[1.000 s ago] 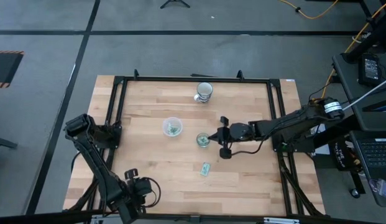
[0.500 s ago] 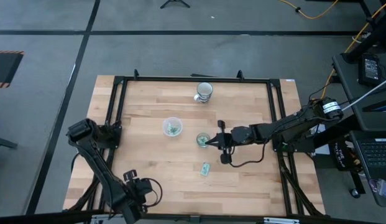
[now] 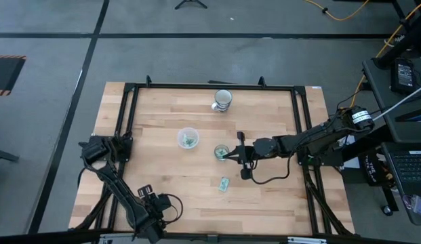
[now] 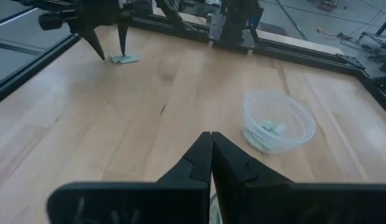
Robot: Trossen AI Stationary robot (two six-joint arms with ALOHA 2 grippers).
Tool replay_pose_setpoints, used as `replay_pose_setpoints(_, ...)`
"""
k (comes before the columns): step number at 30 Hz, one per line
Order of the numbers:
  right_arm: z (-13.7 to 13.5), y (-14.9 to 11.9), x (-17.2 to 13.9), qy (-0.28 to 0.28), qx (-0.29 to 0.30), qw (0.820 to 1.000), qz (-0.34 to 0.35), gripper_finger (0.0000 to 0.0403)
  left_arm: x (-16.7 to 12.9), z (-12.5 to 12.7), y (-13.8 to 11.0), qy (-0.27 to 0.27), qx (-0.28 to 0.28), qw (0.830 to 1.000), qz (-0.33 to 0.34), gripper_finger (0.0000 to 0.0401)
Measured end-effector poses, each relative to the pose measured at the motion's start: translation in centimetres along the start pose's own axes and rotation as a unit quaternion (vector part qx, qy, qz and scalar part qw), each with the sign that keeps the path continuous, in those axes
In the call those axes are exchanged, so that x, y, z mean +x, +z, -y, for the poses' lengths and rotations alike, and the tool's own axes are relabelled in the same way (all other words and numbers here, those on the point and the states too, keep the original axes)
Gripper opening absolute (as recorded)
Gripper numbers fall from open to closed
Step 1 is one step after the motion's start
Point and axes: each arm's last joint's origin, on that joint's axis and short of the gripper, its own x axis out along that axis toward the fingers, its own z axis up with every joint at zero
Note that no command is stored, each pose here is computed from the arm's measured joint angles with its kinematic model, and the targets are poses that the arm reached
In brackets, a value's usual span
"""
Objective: Pick and place Stevia / Truvia into bins
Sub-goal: Put the stevia packet into the plastic container
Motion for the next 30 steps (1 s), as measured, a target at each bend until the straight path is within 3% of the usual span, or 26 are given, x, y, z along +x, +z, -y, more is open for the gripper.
replay_pose_setpoints(11,0.0,0.0,0.0,0.0,0.0,1.0,0.0,0.0014,0.64,0.07,0.12,0.012,-0.025,0.999,-0.019,0.0166)
replay_pose_setpoints(17,0.0,0.0,0.0,0.0,0.0,1.0,0.0,0.0014,0.68,0.11,0.1,0.01,-0.022,0.999,-0.023,0.0116)
replay_pose_setpoints(25,0.0,0.0,0.0,0.0,0.0,1.0,0.0,0.0014,0.75,-0.01,-0.15,0.011,0.041,0.997,-0.058,0.001)
replay_pose_setpoints(30,0.0,0.01,0.0,0.0,0.0,1.0,0.0,0.0014,0.8,-0.17,-0.11,0.021,0.05,0.997,-0.049,0.0003)
